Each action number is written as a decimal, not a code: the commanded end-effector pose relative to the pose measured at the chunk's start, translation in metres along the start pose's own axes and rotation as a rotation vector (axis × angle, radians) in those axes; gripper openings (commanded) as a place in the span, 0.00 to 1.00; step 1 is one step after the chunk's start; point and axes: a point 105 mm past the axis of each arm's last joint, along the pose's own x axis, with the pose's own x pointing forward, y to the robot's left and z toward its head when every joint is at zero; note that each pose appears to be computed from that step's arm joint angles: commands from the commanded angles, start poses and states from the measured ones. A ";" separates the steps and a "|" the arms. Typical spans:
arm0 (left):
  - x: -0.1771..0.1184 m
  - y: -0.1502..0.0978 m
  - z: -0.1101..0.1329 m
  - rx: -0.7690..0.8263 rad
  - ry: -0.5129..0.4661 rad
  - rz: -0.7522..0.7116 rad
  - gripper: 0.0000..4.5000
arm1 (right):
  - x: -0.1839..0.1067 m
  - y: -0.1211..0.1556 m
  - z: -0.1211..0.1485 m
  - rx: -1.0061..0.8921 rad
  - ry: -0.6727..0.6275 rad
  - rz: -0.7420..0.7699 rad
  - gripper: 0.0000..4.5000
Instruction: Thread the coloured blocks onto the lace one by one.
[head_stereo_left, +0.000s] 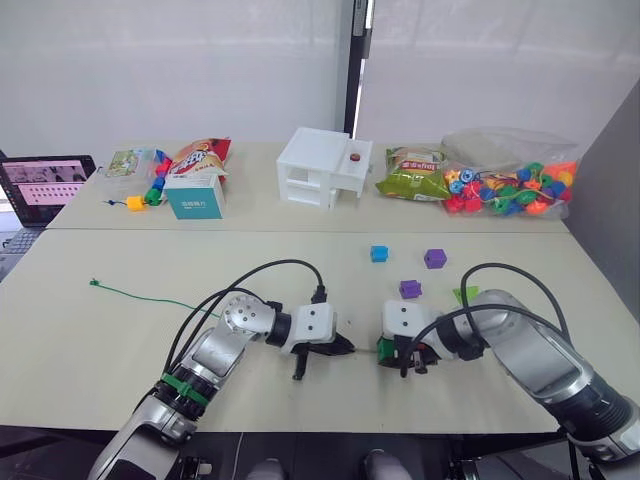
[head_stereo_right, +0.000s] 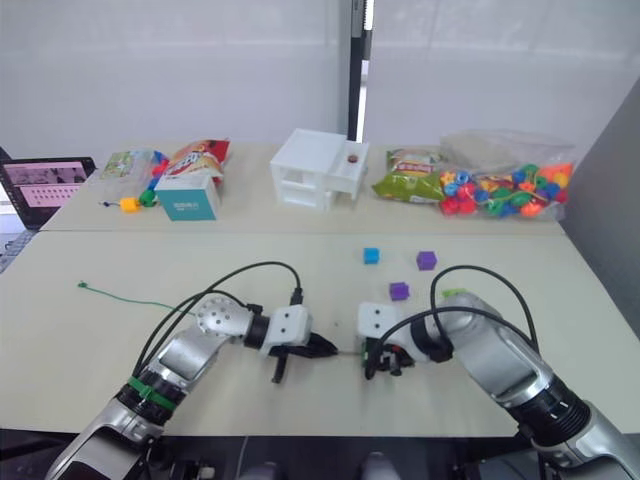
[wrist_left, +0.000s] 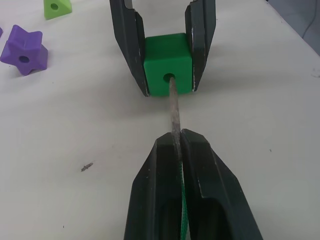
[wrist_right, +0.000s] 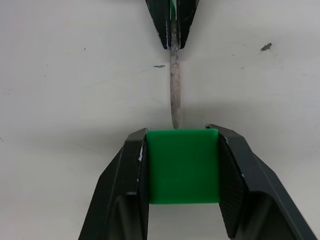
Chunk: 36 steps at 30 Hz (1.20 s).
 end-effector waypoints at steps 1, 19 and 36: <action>0.007 0.000 0.010 0.036 -0.019 -0.003 0.00 | 0.000 0.002 -0.003 0.013 0.005 0.005 0.27; 0.044 0.015 0.028 0.022 -0.118 0.026 0.00 | 0.003 0.004 0.000 0.011 -0.006 0.009 0.27; 0.004 0.012 0.004 0.024 -0.011 0.032 0.44 | 0.003 0.004 -0.005 0.016 0.004 0.007 0.27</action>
